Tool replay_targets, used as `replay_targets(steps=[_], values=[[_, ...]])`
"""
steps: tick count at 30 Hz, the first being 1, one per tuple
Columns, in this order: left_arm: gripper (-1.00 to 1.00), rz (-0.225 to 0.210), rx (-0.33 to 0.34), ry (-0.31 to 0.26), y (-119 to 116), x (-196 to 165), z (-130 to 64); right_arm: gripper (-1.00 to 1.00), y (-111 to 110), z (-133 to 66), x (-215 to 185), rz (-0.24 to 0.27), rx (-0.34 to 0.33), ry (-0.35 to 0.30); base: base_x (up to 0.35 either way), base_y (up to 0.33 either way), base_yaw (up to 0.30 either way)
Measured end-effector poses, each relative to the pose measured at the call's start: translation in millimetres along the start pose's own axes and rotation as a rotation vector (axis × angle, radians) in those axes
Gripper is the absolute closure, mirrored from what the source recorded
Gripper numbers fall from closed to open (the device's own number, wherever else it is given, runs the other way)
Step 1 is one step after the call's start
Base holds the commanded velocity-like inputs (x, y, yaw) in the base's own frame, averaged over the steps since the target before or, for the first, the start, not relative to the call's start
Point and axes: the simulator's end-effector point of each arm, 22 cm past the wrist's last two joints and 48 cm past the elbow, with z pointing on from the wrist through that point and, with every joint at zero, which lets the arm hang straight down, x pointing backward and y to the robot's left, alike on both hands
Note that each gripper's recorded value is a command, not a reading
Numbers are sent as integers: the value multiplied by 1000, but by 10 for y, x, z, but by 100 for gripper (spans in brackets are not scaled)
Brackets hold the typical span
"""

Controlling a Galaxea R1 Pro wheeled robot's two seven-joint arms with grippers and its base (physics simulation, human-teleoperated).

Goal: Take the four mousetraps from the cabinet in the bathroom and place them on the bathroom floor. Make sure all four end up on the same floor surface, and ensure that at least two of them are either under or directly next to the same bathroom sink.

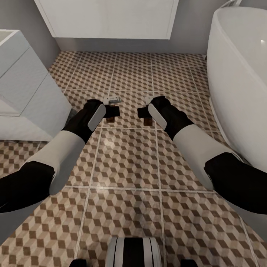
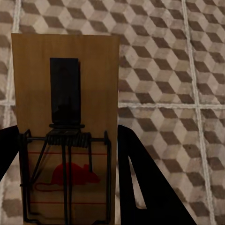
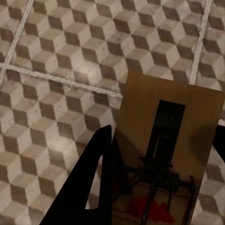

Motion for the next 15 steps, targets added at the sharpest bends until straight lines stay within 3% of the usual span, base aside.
replay_targets(steps=[4, 15], values=[[100, 0, 1, -6, -4, -16, -4, 100, 0, 0, -27, 3, 0, -12, 0, 0, 0], [100, 5, 16, 10, -72, 83, 146, 100, 0, 270, 221, 1, -2, 26, 0, 0, 0]])
